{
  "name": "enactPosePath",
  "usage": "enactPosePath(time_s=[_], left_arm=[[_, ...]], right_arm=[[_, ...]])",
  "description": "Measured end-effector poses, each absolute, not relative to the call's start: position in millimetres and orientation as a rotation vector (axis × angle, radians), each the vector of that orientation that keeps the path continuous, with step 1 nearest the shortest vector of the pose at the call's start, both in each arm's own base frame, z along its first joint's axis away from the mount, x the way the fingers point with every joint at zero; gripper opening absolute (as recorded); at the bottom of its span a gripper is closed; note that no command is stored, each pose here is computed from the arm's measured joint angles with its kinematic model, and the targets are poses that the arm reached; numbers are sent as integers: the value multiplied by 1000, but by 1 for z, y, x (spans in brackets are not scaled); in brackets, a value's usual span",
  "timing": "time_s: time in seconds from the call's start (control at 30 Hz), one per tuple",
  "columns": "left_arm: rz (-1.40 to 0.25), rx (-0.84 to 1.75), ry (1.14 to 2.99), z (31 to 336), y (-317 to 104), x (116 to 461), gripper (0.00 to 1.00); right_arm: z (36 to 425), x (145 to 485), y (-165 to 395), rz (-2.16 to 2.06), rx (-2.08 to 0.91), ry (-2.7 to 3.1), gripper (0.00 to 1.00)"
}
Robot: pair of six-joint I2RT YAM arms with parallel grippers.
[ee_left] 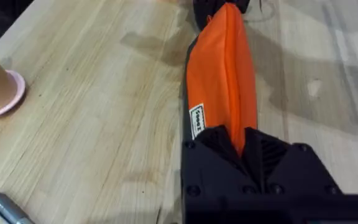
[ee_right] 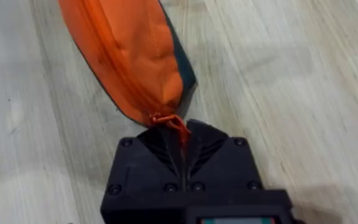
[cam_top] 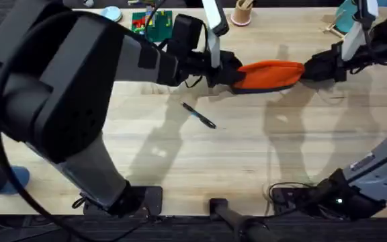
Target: Unzip the bag, pick up the pens from the table one at a time and place them inside, then zip the bag closed.
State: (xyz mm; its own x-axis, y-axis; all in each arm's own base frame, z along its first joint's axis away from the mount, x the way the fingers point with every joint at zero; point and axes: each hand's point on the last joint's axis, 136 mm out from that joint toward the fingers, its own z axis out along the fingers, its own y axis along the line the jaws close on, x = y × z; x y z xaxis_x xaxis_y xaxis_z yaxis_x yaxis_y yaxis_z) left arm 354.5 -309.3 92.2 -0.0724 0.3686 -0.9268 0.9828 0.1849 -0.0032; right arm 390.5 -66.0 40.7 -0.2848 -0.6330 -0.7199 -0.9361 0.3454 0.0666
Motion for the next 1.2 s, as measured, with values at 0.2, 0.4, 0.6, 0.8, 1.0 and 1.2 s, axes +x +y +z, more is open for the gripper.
enactPosePath(time_s=[0.2, 0.4, 0.6, 0.8, 1.0, 1.2], left_arm=[[-893, 1320, 1595, 92, -309, 355, 43], [-893, 1320, 1595, 92, -309, 354, 43], [-893, 1320, 1595, 92, -309, 354, 43], [-894, 1320, 1596, 92, -309, 354, 43], [-894, 1320, 1599, 92, -309, 354, 43], [-895, 1320, 1599, 92, -309, 354, 43]], right_arm=[[41, 390, -66, 665, -1363, 2020, 33], [41, 388, -65, 675, -1360, 2023, 32], [47, 386, -64, 698, -1353, 2032, 32], [67, 392, -67, 701, -1353, 2033, 33], [84, 396, -69, 694, -1360, 2031, 33], [96, 397, -68, 694, -1376, 2009, 33]])
